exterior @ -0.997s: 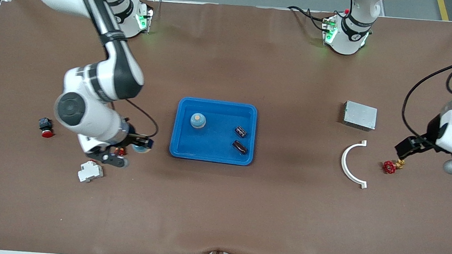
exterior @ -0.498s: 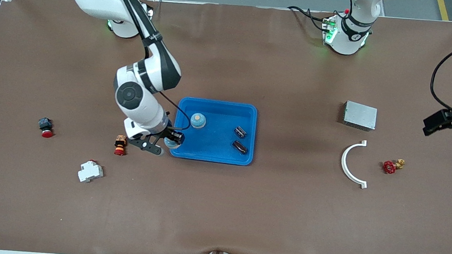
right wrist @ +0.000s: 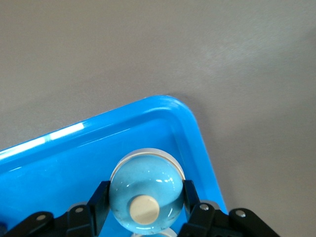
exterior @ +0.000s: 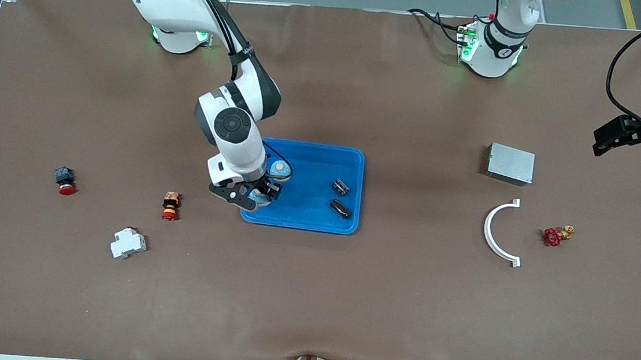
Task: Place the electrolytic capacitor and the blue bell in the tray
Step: 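Lower the bell into the tray and open the right gripper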
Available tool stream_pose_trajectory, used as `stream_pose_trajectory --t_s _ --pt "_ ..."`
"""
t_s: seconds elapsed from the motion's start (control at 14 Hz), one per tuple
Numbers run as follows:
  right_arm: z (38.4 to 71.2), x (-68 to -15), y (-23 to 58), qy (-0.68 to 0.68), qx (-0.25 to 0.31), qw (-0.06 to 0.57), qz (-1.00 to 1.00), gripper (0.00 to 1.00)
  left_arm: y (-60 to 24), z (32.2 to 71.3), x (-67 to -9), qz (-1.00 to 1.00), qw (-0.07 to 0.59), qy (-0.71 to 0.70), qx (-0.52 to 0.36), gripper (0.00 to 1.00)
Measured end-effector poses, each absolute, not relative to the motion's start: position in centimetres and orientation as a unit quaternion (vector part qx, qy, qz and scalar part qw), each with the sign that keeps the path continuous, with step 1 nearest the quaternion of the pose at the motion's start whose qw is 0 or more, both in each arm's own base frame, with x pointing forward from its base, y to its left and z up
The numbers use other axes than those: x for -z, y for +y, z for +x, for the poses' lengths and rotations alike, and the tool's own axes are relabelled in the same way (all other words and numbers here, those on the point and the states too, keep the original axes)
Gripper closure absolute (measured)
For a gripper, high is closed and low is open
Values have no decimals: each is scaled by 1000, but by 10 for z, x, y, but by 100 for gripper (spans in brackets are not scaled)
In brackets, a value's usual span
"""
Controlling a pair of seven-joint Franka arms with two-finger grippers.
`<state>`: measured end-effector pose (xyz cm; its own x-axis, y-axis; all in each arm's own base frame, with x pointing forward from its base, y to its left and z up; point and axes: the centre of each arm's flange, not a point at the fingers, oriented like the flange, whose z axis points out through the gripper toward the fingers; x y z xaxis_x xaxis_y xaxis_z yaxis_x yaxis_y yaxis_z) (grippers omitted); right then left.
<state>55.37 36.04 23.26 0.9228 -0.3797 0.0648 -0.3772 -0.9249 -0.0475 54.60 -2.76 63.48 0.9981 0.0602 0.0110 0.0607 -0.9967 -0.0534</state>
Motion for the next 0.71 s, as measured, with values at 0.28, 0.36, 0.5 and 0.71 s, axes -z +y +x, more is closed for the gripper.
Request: stream_pose_trajectory --t_s 0.28,0.36,0.5,0.71 --pt "554 -208 363 201 43 25 -978 36 -33 539 -644 -999 10 -29 12 0" --pt "552 -204 366 201 43 25 -978 36 -34 538 -646 -999 10 -28 13 0" --pt "549 -199 374 203 43 26 -978 36 -36 536 -647 -1000 10 -26 11 0" --pt "546 -194 377 204 42 26 -978 36 -36 536 -646 -1000 10 -19 8 0"
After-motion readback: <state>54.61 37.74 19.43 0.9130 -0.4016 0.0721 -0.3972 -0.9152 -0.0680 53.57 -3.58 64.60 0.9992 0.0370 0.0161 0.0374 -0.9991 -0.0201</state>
